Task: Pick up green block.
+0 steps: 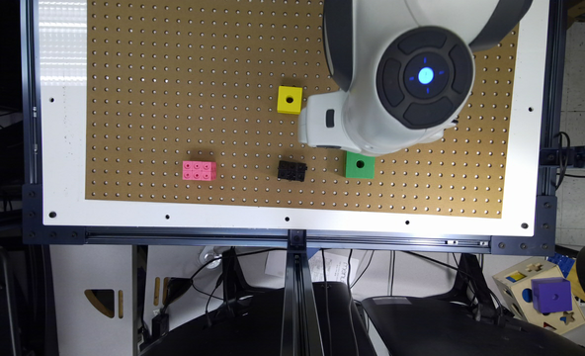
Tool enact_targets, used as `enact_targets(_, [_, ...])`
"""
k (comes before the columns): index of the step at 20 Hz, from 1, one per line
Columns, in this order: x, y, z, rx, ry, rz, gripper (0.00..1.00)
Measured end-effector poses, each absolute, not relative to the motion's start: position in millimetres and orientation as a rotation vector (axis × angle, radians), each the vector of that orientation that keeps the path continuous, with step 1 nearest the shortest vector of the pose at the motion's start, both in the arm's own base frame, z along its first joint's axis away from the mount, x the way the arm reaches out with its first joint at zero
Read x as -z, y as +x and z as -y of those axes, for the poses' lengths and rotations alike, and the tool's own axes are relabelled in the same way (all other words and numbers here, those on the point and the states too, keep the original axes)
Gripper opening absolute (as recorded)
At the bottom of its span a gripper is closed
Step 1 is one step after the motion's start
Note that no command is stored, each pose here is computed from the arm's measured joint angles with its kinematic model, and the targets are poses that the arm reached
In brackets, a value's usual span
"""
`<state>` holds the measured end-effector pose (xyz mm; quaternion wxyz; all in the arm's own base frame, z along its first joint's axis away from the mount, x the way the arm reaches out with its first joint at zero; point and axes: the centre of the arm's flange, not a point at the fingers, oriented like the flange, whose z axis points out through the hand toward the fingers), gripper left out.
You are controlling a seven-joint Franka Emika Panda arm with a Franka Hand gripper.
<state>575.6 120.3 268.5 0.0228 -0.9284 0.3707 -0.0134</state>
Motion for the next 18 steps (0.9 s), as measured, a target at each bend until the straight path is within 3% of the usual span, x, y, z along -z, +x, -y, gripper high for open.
enact_targets(5, [-249, 576, -122, 0.018, -2.881, -1.148, 1.0])
enact_targets(18, [-202, 583, -135, 0.009, -2.871, -1.131, 1.0])
